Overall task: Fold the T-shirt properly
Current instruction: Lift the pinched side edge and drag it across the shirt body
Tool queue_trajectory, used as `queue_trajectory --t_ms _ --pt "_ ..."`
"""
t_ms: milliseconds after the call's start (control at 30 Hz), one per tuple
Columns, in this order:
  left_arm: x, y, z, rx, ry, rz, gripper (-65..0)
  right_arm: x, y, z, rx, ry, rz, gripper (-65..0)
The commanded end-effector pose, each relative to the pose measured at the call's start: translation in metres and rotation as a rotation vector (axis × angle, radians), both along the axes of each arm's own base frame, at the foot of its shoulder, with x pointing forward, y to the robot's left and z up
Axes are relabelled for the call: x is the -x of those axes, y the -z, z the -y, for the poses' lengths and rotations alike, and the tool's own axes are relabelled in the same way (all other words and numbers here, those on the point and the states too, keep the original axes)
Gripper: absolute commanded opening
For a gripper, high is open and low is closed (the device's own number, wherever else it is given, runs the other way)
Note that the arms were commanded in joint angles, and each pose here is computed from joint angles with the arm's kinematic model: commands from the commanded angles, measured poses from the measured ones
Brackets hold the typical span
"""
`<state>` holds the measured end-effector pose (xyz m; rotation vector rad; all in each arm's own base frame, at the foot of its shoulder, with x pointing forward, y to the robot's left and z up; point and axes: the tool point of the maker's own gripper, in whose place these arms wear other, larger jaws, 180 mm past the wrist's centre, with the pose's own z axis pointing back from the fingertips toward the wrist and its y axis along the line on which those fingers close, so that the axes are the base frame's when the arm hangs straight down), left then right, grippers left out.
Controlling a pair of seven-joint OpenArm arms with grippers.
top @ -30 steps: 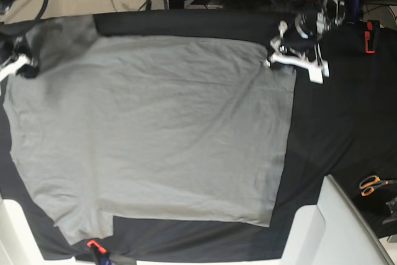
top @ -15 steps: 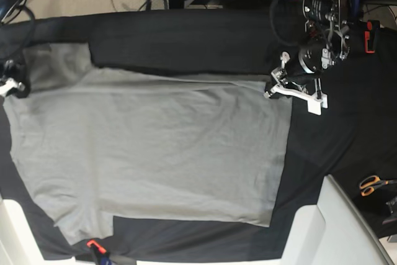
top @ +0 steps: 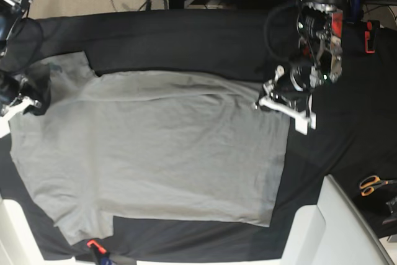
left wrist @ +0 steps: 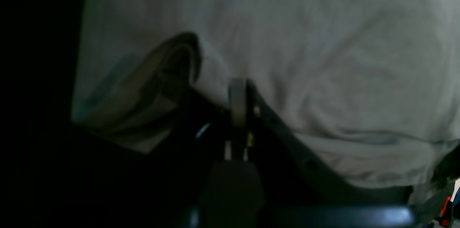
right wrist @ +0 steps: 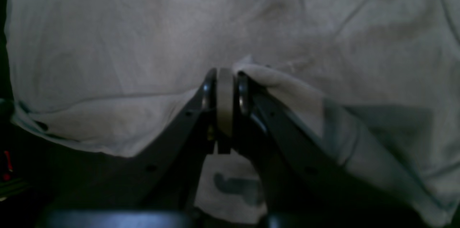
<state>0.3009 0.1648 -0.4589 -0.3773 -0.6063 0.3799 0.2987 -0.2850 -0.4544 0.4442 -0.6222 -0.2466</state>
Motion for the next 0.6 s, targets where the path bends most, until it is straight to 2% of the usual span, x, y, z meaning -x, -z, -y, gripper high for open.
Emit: queue_trajectory --t_ms 0,167,400,567 --pt "-0.012 -0.010 -0.008 -0.013 -0.003 0.042 -65.0 -0.020 -0.022 0.016 0.029 0.011 0.079 -64.8" --pt "-0.017 -0.004 -0.014 -0.016 -0.016 0.020 -65.0 -0.041 -0.028 0.011 0.015 0.010 0.122 -64.8" --pt "-0.029 -0.006 -0.019 -0.020 -0.022 0.026 -65.0 -0.060 -0.026 0.010 0.060 0.000 0.132 -64.8" --pt "-0.040 -0.004 -0.024 -0.019 -0.036 0.016 -65.0 -0.072 -0.026 0.011 0.026 0.044 0.164 -64.8"
